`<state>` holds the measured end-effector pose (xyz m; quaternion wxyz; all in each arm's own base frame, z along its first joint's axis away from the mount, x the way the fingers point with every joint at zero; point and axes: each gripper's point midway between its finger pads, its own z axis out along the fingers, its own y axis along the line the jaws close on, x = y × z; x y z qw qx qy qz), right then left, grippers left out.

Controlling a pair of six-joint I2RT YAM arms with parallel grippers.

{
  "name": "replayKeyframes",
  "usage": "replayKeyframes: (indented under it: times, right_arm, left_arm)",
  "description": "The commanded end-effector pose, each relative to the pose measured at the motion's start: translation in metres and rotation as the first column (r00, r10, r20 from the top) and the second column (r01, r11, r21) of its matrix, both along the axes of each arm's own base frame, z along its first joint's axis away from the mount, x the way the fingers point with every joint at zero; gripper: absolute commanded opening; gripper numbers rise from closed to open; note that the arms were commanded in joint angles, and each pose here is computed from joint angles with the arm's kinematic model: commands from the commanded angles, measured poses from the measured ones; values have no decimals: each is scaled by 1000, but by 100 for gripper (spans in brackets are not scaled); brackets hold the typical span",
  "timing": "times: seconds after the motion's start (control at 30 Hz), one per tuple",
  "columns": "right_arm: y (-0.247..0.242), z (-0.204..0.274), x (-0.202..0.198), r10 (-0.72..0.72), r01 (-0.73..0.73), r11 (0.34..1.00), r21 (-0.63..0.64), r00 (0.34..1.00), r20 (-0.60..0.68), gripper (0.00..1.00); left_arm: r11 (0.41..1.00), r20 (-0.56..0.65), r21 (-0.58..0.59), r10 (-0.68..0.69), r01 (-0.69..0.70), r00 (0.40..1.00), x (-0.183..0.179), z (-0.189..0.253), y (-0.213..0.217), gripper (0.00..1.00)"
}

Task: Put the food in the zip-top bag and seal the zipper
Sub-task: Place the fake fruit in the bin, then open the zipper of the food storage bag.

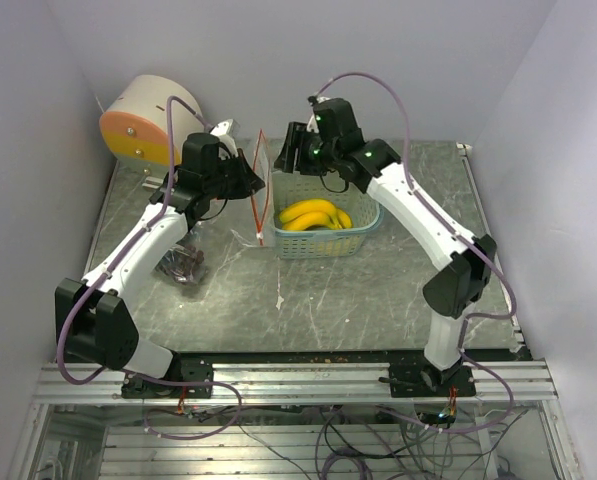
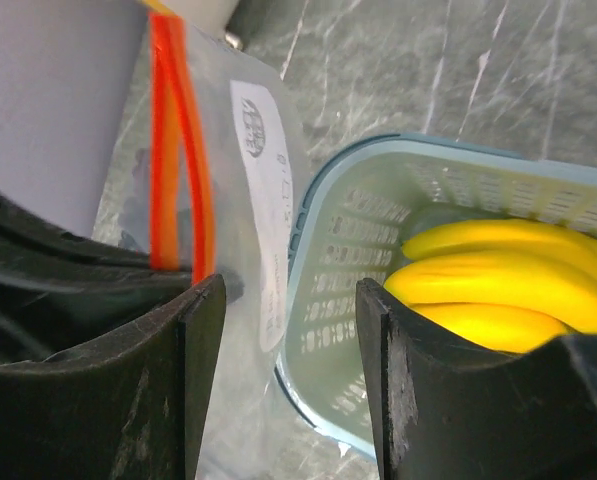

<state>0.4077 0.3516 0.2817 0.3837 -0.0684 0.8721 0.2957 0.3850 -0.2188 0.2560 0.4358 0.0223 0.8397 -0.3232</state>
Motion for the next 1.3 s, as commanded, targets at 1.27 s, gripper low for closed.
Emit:
replayKeyframes:
  times: [1.27]
  right_arm:
    - [0,-43,0,-85,90,949,-304,996,28,27]
  left_arm:
    - [914,185,301,225,-273,957,-19,93,86,7]
